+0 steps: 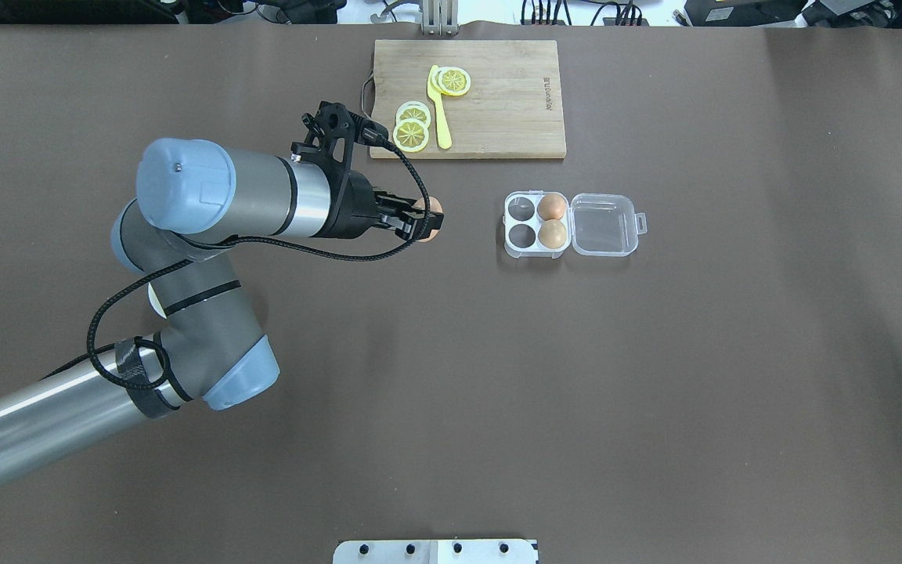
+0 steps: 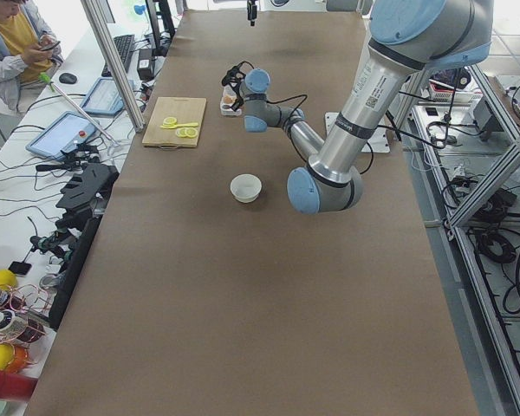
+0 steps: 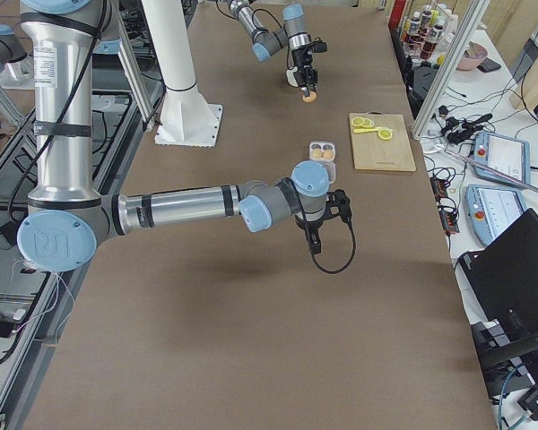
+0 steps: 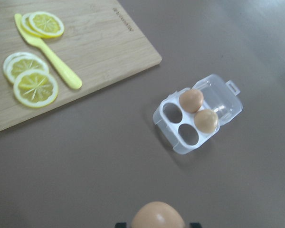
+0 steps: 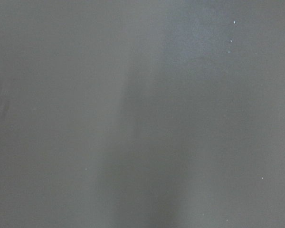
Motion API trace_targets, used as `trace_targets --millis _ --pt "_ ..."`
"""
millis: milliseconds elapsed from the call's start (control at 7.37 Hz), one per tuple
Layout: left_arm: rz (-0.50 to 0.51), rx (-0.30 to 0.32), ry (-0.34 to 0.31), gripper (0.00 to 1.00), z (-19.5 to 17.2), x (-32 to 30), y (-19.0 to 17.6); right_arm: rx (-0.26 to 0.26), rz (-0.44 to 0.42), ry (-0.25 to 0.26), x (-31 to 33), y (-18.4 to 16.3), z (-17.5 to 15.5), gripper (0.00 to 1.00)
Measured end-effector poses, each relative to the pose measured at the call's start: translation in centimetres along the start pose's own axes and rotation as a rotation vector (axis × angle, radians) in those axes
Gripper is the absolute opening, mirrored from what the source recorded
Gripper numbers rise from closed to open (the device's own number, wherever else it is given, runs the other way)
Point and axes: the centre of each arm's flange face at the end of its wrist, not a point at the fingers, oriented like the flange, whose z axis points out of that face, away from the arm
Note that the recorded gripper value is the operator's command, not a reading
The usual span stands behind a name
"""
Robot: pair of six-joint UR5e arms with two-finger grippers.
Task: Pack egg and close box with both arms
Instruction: 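Carry the egg with the left gripper over to the clear egg box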
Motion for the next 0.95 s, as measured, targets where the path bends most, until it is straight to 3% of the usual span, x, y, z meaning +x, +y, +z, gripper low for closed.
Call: trace_targets --millis 543,950 --pt "0.02 0.095 -0.01 0.0 3.5 5.3 2.5 0.002 0.001 0.007 0.0 0.0 0.0 0.99" --pt "0.209 0.212 -0.126 0.0 5.3 8.4 4.8 0.002 0.015 0.002 0.0 -0.1 -0.1 0.99"
